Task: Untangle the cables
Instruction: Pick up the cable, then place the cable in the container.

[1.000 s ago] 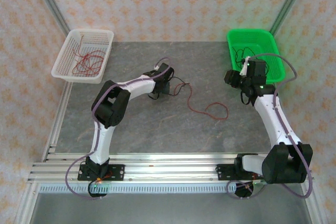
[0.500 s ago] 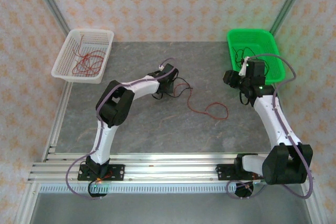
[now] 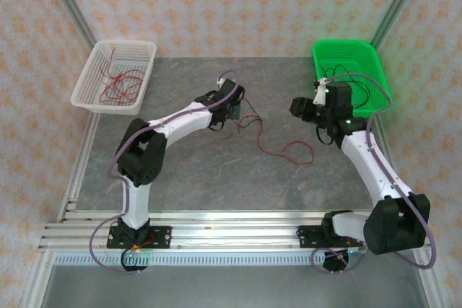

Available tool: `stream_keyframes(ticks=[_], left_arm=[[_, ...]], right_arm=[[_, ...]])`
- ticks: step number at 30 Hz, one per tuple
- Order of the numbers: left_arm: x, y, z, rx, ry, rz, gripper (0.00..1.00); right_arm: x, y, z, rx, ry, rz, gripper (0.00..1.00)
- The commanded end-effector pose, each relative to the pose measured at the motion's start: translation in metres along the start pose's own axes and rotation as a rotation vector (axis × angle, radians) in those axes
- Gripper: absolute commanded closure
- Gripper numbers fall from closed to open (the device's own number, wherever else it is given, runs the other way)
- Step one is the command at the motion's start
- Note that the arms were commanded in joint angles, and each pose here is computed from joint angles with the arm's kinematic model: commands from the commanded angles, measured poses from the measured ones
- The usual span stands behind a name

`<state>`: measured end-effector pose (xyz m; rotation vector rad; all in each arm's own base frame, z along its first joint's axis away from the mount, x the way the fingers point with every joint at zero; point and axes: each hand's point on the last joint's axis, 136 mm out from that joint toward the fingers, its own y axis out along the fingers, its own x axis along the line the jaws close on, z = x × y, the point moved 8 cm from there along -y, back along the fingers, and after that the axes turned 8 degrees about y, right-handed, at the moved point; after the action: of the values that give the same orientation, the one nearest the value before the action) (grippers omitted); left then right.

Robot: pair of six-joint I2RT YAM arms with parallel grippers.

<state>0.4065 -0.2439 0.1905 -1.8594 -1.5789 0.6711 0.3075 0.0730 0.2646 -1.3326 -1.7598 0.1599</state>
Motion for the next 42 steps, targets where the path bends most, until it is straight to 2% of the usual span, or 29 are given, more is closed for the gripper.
stream_keyframes(ticks=[1,11,20,29,36,42], left_arm=[[-0.006,-0.038,-0.023,-0.083,0.015,0.011,1.0],[-0.021,-0.085,-0.04,-0.174,0.019,0.09,1.0],[-0.04,-0.119,-0.053,-0.257,0.039,0.187,1.0],[-0.051,-0.174,-0.077,-0.395,0.021,0.311,1.0],[-0.053,-0.202,-0.09,-0.446,0.029,0.322,1.0],[-0.056,-0.21,-0.093,-0.442,0.048,0.326,1.0]], right_arm=[[0.014,0.011,0.002,0.012,0.007,-0.087,0.52],[0.025,0.024,0.004,0.04,0.016,-0.148,0.48],[0.04,0.02,-0.003,0.004,0.168,-0.296,0.48],[0.037,0.012,-0.003,-0.032,0.149,-0.241,0.48],[0.038,0.005,-0.001,-0.042,0.132,-0.251,0.48],[0.049,-0.01,-0.007,-0.062,0.018,-0.281,0.48]])
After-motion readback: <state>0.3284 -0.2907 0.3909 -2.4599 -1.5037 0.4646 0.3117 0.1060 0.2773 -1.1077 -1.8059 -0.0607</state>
